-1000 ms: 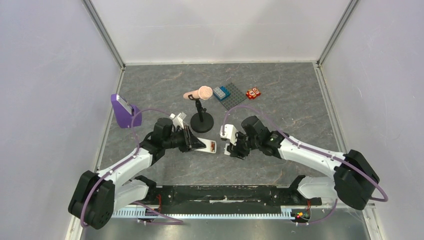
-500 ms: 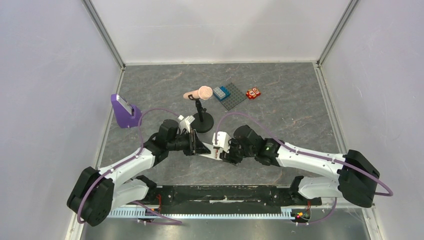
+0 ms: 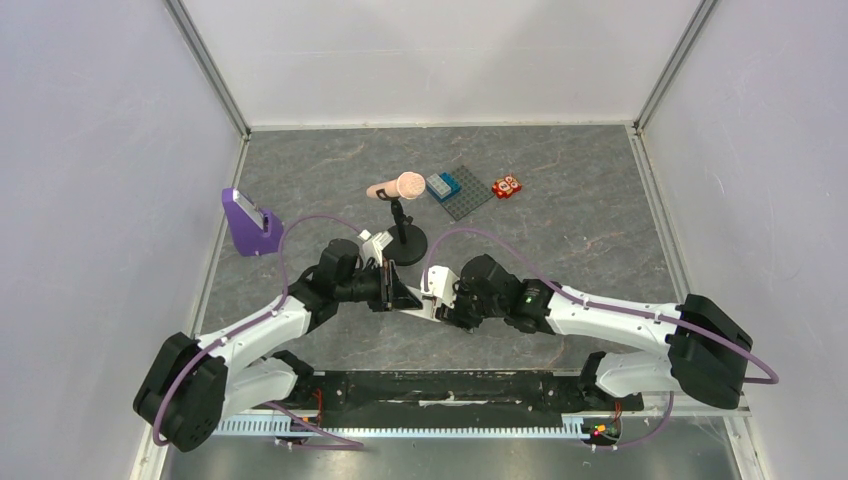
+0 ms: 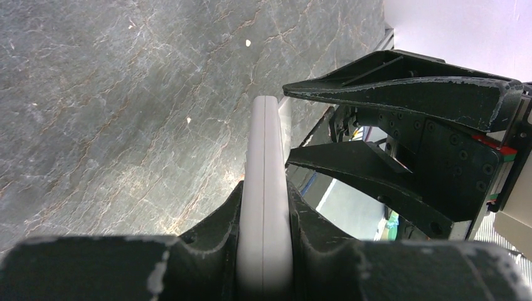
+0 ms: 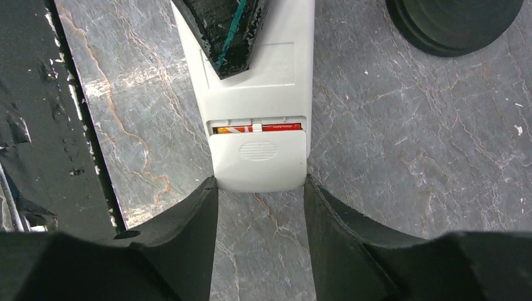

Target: Load the batteries into the remote control

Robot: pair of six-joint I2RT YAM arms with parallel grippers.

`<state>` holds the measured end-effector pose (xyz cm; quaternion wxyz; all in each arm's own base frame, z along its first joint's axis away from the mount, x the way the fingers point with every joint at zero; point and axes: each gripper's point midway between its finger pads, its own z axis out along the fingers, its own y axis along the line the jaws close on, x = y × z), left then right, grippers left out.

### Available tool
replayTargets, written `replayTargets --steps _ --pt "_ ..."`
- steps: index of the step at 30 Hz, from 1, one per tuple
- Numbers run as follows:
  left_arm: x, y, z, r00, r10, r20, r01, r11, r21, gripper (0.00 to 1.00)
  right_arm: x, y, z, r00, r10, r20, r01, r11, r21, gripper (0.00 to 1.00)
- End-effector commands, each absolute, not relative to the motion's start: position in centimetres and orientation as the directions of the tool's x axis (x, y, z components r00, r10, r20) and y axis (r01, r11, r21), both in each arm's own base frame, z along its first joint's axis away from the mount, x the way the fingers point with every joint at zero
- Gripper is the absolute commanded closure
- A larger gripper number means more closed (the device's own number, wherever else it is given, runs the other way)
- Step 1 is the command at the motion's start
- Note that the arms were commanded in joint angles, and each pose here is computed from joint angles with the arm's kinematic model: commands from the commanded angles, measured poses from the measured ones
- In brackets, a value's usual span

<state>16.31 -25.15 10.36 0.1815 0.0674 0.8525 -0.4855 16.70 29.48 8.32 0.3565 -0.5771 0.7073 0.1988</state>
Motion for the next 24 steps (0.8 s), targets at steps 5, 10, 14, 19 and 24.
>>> replayTargets --steps 5,10,14,19,24 --pt "16.7 -26.3 12.4 -0.9 -0.03 -0.435 0.372 0.469 -0.801 0.98 17.6 31.1 10.6 -0.038 -0.622 -0.782 -0.949 0.267 -0.166 0.64" --pt "16.7 -26.3 12.5 -0.908 -0.039 -0.418 0.353 0.469 -0.81 0.98 17.7 31.2 10.7 -0.029 -0.617 -0.786 -0.945 0.273 -0.179 0.65" --pt "16.5 -26.4 12.7 -0.907 -0.031 -0.419 0.36 0.456 -0.814 0.98 17.9 31.1 10.5 -0.034 -0.627 -0.778 -0.941 0.283 -0.188 0.65" --pt "16.4 -26.5 12.6 -0.911 -0.023 -0.413 0.359 0.45 -0.818 0.98 18.0 31.5 10.7 -0.028 -0.624 -0.781 -0.94 0.281 -0.192 0.65" --pt "16.0 -26.9 12.9 -0.912 -0.01 -0.409 0.367 0.424 -0.828 0.98 17.8 32.0 10.9 -0.022 -0.621 -0.784 -0.944 0.27 -0.187 0.65"
